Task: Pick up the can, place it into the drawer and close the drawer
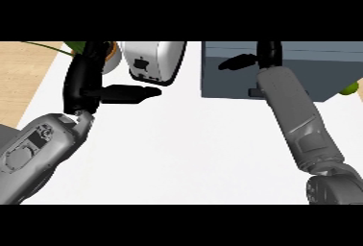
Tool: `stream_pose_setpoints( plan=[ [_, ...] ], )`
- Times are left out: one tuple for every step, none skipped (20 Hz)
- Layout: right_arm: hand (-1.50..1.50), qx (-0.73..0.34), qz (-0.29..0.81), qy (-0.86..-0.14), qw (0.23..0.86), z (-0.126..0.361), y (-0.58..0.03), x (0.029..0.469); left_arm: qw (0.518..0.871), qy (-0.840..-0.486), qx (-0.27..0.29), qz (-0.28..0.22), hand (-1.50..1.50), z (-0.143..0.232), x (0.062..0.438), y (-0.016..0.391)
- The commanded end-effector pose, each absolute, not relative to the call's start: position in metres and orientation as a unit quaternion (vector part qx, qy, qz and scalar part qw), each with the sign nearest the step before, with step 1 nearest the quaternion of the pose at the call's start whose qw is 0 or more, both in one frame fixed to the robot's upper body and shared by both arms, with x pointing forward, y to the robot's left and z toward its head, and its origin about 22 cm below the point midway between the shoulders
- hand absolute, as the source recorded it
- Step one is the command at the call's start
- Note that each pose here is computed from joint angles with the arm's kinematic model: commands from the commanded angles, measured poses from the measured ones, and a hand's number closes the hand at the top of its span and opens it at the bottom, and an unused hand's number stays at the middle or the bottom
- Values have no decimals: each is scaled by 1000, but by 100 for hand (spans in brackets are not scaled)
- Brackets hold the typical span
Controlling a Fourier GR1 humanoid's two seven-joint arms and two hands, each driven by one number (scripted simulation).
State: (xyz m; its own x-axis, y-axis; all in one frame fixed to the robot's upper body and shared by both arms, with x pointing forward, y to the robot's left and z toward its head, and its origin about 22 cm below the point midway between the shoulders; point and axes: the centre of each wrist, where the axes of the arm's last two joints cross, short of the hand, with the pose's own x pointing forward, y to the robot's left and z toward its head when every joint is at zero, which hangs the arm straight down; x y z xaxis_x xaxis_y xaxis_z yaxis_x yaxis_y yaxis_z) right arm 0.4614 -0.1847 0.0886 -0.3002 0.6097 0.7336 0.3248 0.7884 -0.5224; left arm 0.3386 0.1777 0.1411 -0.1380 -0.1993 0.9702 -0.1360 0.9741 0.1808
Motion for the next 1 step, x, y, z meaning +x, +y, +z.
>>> stream_pose_setpoints(
  plan=[
    [-150, -254, 74, -819, 509, 115, -167, 468, 649, -752, 116, -22, -150, 130, 331, 185]
  ],
)
